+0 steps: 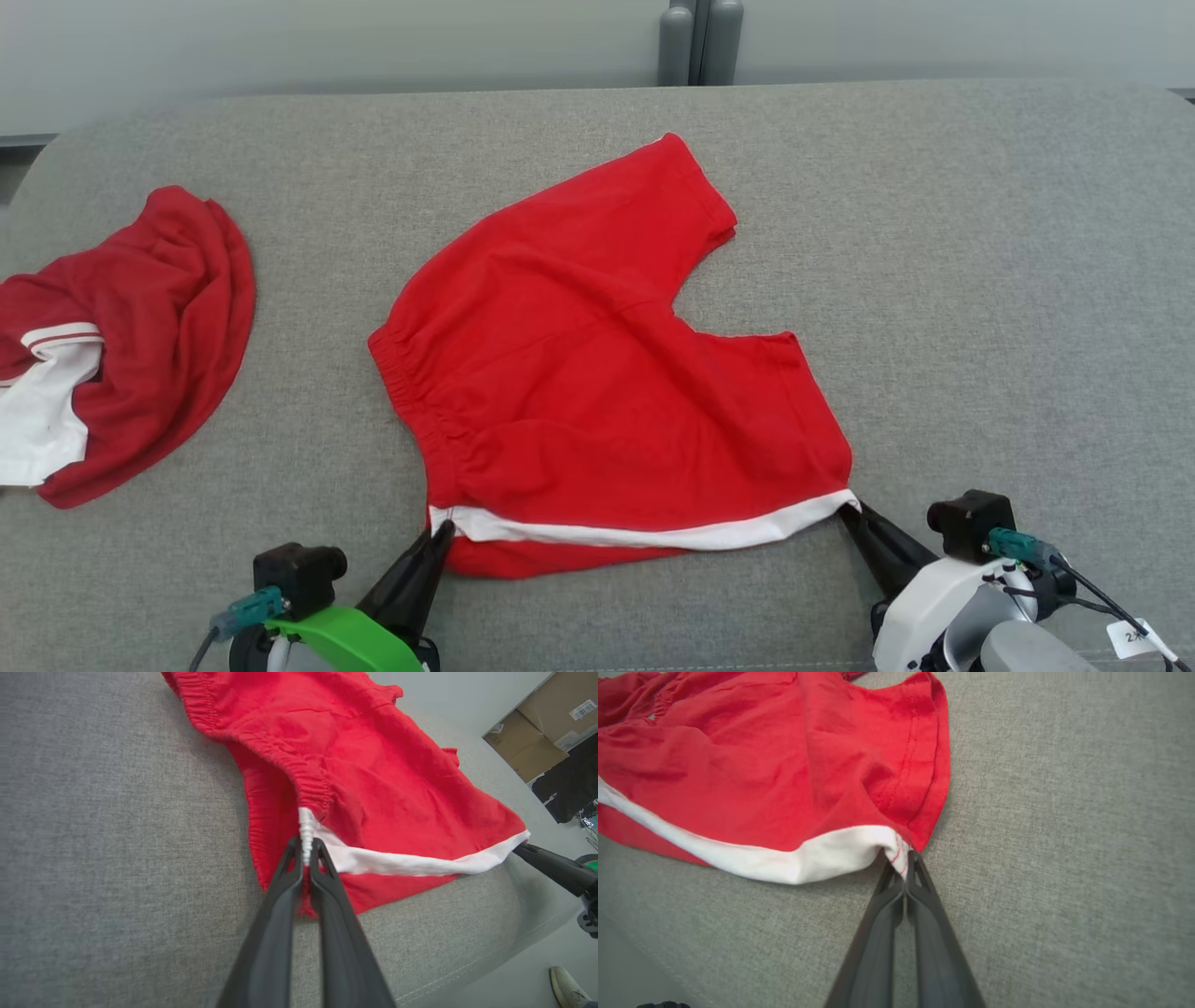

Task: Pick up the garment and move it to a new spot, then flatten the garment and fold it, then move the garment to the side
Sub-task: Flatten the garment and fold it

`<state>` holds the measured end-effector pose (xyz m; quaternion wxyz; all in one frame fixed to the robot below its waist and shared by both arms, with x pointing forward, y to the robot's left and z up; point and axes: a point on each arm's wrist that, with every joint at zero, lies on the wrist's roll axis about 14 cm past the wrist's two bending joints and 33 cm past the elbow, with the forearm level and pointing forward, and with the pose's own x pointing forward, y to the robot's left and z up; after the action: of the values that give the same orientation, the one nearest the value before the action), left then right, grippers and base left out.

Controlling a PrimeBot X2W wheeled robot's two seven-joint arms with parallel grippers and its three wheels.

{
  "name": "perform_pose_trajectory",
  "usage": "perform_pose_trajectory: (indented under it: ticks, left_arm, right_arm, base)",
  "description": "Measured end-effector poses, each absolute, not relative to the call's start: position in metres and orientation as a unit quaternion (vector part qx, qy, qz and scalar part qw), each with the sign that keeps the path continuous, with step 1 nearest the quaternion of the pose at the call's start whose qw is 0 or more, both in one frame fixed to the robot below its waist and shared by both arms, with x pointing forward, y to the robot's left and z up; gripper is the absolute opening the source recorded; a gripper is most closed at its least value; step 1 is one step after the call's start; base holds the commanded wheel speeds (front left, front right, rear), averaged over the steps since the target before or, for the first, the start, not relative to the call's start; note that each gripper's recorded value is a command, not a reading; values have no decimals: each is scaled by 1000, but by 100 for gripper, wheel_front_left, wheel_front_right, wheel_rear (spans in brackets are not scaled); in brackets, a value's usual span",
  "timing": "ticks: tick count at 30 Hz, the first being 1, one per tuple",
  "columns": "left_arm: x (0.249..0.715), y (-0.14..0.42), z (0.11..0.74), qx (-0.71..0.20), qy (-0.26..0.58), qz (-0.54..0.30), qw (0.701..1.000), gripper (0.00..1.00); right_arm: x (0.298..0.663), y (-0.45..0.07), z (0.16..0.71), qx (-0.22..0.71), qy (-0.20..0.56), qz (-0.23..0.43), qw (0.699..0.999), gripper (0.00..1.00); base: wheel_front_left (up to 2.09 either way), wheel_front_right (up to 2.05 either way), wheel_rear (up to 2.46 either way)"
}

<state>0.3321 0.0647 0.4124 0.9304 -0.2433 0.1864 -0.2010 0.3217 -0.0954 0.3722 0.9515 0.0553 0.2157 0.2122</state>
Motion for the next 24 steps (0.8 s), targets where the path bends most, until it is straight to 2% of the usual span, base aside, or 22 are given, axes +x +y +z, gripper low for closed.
perform_pose_trajectory:
  ticks: [9,15,24]
  left_arm:
    - [341,70,443,-283,166,-214,920,0]
    - [333,59,463,-319,169,-245,900,0]
    - [306,56,474,-348,196,-275,875,0]
  right_arm:
    - [340,-122,406,59,163,199,965,0]
    - [350,-151,431,67,128,173,974,0]
    - [322,-161,437,126,149,157,968,0]
  base:
    - [0,0,0]
    - [0,0,0]
    - [0,0,0]
